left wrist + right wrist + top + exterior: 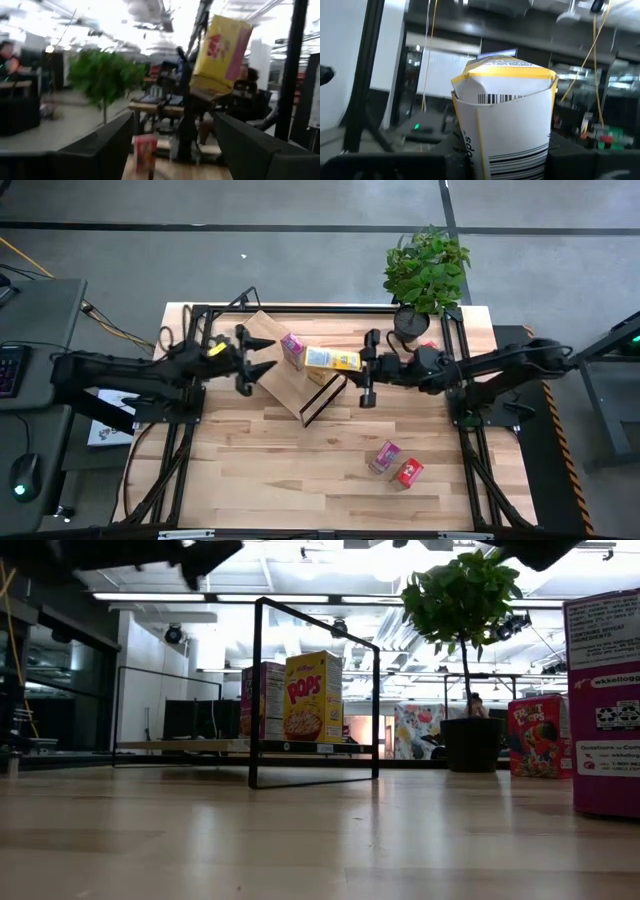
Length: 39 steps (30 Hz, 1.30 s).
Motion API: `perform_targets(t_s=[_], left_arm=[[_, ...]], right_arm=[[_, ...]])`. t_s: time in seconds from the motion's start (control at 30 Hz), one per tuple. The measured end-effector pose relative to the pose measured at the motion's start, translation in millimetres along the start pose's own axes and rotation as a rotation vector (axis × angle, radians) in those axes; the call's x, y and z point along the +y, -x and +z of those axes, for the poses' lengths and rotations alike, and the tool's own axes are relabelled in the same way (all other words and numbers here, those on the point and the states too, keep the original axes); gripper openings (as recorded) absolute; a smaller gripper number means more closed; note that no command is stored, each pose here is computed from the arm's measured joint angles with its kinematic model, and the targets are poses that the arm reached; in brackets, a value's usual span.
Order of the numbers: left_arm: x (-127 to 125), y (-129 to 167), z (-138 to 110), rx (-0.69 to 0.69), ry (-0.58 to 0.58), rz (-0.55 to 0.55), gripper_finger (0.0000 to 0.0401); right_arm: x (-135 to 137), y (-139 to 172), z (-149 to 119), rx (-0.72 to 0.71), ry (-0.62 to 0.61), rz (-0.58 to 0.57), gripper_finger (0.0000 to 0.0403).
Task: Stack cereal on shelf
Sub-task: Put the yellow cereal on the shelf aligned with the other yellow cereal box
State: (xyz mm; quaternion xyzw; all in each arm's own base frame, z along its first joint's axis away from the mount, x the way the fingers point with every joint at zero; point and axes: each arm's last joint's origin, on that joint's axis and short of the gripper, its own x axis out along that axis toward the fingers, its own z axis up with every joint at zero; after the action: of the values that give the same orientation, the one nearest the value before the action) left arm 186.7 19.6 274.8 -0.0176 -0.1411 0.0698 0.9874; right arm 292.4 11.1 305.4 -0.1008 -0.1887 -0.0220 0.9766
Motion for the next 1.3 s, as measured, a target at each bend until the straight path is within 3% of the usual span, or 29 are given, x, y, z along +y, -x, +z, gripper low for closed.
perform_targets(t_s=[0.27,0.5,1.13,1.3], left_arm=[[-6,-52,-8,-0.178,-0.049,-0.130,0.0264],[-8,-79,-19,-0.270,-0.054,-0.163,0.0266],[-14,-95,-2,-0.375,-0.088,-0.258,0.0265],[-14,-96,-2,-0.375,-0.084,-0.236,0.0227]], right_arm=[[1,-28,-1,-0.181,0.038,-0.046,0.0092],[2,-43,0,-0.198,0.041,-0.051,0.0092],[0,-46,-11,-0.094,-0.023,-0.034,0.0092],[1,-46,-11,-0.090,-0.050,-0.032,0.0093]])
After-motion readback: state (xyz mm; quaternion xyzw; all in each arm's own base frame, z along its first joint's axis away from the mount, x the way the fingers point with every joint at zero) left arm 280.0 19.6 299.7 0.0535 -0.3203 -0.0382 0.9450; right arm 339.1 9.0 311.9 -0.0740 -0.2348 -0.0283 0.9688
